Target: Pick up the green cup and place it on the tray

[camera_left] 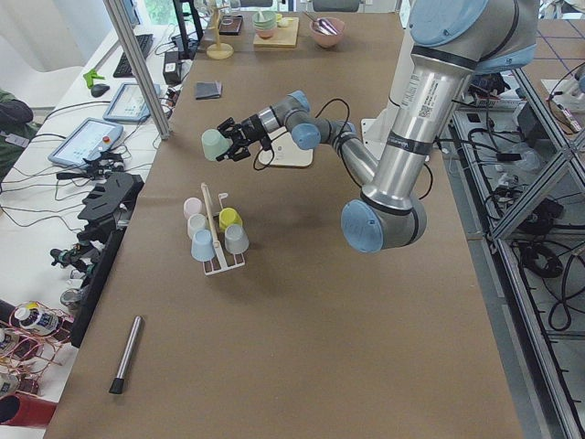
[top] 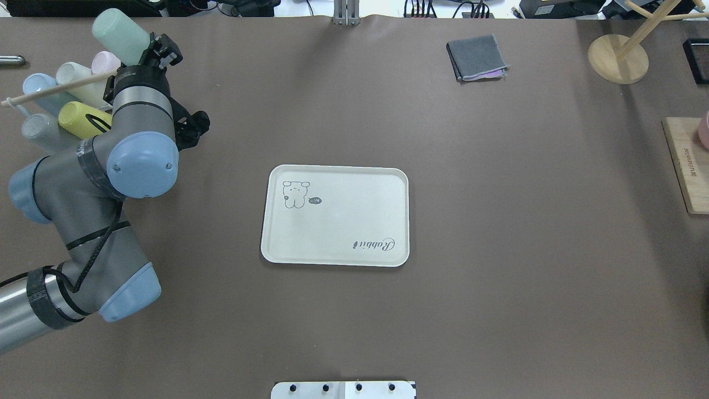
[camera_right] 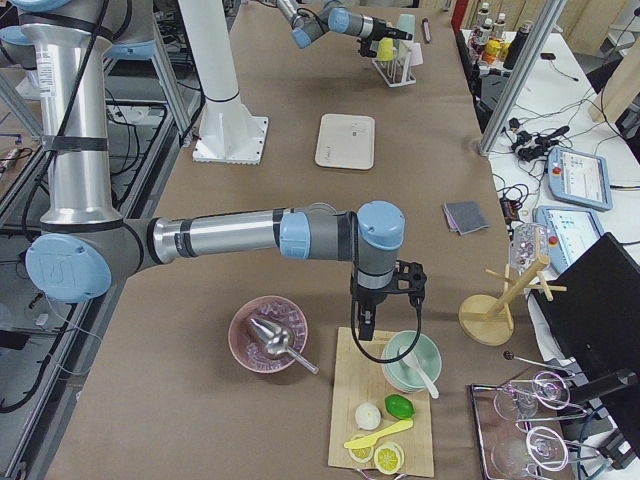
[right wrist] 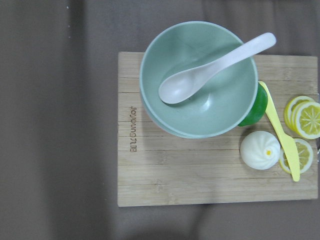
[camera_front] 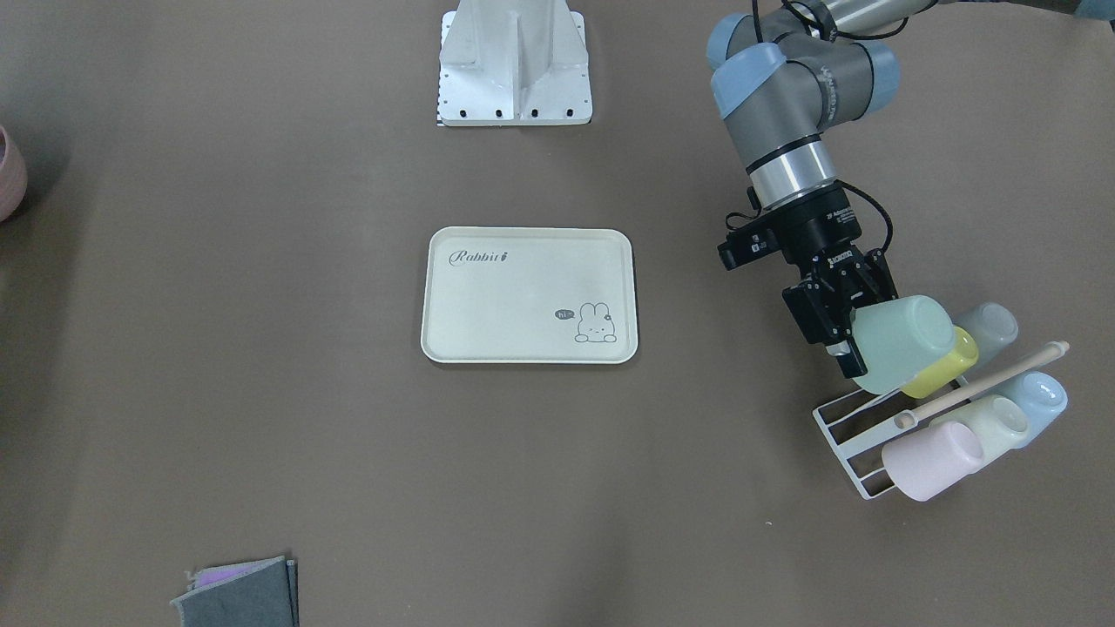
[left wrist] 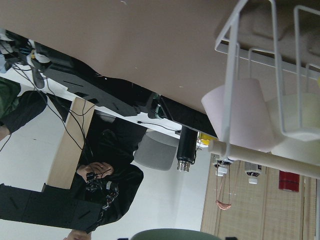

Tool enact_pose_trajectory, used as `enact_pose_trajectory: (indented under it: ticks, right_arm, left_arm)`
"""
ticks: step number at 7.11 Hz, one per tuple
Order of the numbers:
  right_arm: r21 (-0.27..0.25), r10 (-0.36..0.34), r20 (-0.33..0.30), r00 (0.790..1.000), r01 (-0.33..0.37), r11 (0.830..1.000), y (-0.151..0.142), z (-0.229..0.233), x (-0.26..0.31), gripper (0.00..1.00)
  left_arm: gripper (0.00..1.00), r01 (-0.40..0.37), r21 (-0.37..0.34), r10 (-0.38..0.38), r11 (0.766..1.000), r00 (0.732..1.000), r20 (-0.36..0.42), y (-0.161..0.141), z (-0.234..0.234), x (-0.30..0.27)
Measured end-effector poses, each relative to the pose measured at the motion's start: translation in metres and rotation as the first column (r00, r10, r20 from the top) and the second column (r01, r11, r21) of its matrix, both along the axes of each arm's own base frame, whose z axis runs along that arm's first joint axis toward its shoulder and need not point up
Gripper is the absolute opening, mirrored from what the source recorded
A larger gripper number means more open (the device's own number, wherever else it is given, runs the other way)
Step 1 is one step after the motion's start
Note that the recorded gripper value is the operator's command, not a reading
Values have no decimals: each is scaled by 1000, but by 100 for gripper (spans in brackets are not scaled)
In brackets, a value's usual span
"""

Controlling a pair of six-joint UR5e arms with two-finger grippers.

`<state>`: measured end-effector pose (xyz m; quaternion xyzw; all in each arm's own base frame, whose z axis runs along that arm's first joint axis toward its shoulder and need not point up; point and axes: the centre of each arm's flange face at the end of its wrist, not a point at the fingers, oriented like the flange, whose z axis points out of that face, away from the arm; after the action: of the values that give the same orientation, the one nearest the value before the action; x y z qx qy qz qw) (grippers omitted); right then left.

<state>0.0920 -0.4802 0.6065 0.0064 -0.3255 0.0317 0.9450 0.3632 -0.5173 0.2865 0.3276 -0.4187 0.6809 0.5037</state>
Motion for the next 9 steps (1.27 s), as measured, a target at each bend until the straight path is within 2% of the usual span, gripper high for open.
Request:
enact_pose_trajectory:
  ticks: [1,2,3,4,5,6,7,8,9]
  right_arm:
    - [-3,16,-3,1000,-16,1000,19,9,16,100]
    - [8,-7,-9,1000,7,1000,36,18,22,100]
    - [29,-41,-13,999,41,999,45,24,24,100]
    - [42,-56,-13,998,56,998,47,25,25,100]
    - [44,-62,-11,998,62,997,47,27,24,100]
    - [48,-63,-3,998,63,997,46,30,23,100]
    - [59,-63,15,998,62,996,45,30,21,100]
    - [65,-61,44,997,58,996,46,30,19,100]
    - [68,-60,64,996,56,996,48,30,18,100]
  left_arm:
    - [38,-27,53,33,998,993,-110,4,-7,3]
    - [38,-57,79,73,995,973,-221,8,-11,7]
    - [38,-79,79,102,994,926,-363,12,-15,12]
    - [38,-111,70,131,991,848,-513,16,-21,18]
    - [38,-149,63,154,987,743,-651,22,-29,23]
    - [38,-189,54,161,980,617,-770,28,-36,29]
    - [37,-238,34,146,971,468,-872,32,-41,40]
    - [37,-291,15,108,957,306,-946,33,-46,54]
    - [36,-340,4,55,940,142,-988,37,-53,72]
